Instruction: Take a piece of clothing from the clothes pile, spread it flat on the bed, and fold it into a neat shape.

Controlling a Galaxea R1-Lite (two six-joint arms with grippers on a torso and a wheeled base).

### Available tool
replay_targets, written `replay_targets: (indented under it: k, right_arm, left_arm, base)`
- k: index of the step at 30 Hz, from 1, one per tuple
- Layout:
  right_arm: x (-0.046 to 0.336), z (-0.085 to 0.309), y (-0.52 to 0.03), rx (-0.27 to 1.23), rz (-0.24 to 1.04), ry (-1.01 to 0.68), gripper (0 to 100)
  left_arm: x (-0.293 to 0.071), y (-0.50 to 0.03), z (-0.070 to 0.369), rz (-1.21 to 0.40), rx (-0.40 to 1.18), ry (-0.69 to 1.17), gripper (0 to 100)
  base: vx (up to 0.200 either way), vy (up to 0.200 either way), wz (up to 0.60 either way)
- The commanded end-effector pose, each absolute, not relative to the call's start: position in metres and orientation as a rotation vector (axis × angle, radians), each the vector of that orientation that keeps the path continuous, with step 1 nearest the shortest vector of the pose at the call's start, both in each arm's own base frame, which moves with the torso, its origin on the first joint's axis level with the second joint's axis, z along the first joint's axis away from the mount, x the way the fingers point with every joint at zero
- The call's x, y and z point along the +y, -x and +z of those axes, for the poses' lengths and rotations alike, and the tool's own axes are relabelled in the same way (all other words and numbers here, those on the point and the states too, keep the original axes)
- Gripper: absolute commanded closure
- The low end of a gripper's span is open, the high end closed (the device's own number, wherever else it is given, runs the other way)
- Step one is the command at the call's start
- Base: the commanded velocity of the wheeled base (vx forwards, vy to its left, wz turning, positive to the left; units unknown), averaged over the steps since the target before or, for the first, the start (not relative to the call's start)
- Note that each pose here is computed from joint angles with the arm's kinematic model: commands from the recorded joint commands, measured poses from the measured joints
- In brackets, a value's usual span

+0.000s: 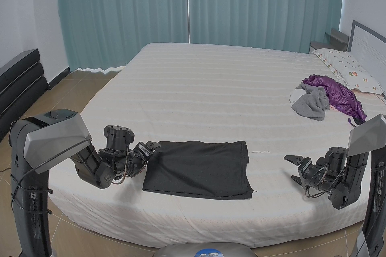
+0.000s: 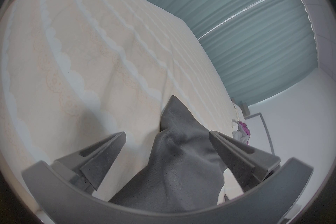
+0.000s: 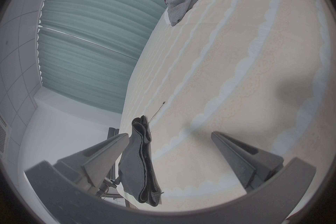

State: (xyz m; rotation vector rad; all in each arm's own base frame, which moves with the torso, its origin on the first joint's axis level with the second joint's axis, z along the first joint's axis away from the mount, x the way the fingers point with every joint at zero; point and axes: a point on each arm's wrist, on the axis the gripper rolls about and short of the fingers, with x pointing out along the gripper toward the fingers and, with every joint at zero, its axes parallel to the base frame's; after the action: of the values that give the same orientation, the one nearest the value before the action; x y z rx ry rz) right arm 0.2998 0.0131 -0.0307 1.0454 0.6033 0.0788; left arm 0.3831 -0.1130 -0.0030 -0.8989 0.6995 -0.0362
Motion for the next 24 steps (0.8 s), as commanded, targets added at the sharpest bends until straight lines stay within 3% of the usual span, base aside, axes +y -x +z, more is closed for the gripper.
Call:
replay_targets:
  k: [1, 14, 20, 24]
  right_arm:
    - [0.013, -0.029, -0.300, 0.592, 0.086, -1.046, 0]
    - [0.010, -0.013, -0.303, 0.504, 0.056, -1.032, 0]
    - [0.014, 0.053, -0.283, 0.297, 0.076, -0.968, 0]
    - [0.016, 0.100, -0.249, 0.157, 0.157, -0.834, 0]
  left_arm:
    - [-0.110, -0.385, 0.002, -0.023, 0.685, 0.943, 0]
    - [-0.077, -0.383, 0.039, 0.042, 0.556, 1.026, 0]
    - [-0.069, -0.361, 0.094, -0.002, 0.369, 1.005, 0]
    - [-0.061, -0.325, 0.148, -0.057, 0.143, 0.935, 0]
  base:
    - [0.000, 0.000, 0.00]
    - [0.000, 0.000, 0.00]
    - [0.000, 0.000, 0.00]
    - [0.000, 0.000, 0.00]
